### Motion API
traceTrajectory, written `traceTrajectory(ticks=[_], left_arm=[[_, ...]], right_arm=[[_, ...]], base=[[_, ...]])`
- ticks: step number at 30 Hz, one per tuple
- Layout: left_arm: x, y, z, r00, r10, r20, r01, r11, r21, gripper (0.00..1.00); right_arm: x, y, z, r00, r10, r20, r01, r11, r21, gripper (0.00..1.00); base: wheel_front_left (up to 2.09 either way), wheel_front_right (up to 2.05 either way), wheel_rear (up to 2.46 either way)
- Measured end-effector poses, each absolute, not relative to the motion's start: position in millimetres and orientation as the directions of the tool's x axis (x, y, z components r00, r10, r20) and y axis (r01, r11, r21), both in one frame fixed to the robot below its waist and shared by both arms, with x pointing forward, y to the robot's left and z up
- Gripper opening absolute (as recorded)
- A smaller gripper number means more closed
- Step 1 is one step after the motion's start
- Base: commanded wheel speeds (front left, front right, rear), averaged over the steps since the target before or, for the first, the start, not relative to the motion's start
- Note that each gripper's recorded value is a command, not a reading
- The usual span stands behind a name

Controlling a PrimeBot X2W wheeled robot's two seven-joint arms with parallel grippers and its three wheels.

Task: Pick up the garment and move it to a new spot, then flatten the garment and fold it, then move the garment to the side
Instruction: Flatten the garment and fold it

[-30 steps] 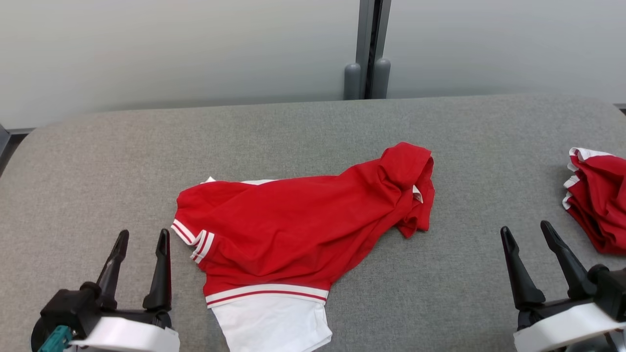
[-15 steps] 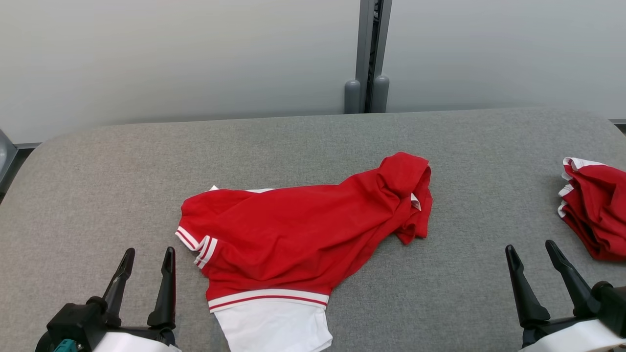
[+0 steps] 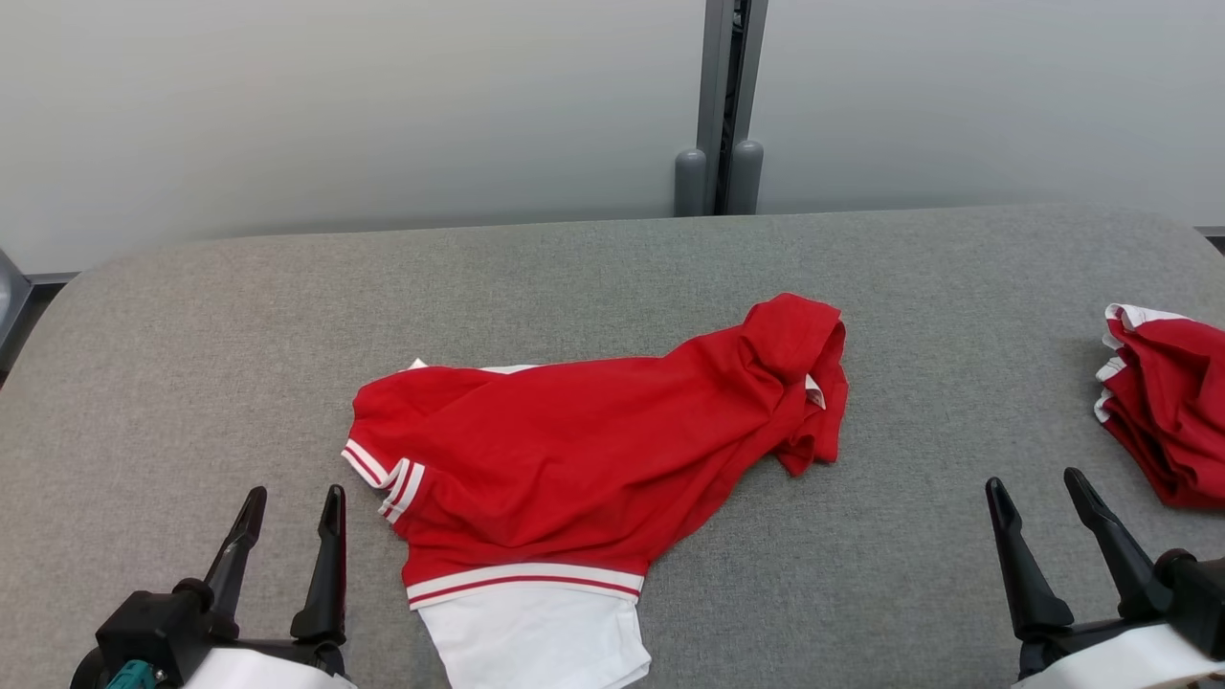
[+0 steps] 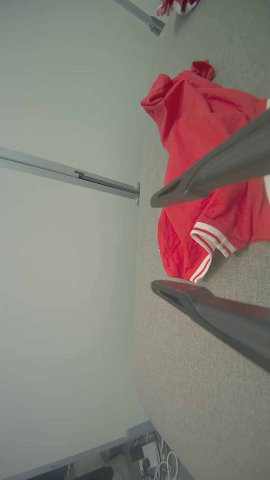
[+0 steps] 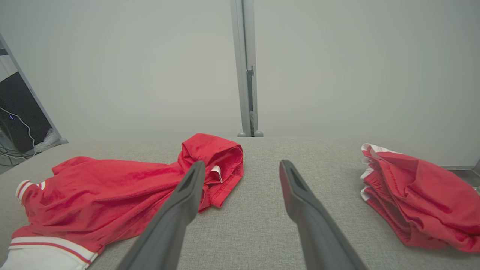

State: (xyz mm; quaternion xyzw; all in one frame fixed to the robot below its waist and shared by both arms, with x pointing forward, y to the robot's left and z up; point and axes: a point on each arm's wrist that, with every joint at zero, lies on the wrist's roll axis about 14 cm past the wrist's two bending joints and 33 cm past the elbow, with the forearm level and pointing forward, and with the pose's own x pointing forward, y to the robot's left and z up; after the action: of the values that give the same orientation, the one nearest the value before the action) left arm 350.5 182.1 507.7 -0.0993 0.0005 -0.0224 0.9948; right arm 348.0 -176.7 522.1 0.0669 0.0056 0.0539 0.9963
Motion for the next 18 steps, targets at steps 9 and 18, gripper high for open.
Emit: traceTrajectory(ticks=[9, 18], left_arm=[[353, 180, 505, 0.999, -0.048, -0.009, 0.045, 0.978, -0.202, 1.00], [367, 181, 504, 1.000, -0.029, 0.002, 0.029, 0.976, -0.214, 1.00]], right_arm=[[357, -174, 522, 0.993, 0.119, -0.003, -0.117, 0.984, 0.132, 1.00], [399, -151, 506, 0.974, 0.218, -0.055, -0.209, 0.968, 0.140, 1.00]], base=[[0.00, 0.00, 0.00], [0.00, 0.00, 0.00]])
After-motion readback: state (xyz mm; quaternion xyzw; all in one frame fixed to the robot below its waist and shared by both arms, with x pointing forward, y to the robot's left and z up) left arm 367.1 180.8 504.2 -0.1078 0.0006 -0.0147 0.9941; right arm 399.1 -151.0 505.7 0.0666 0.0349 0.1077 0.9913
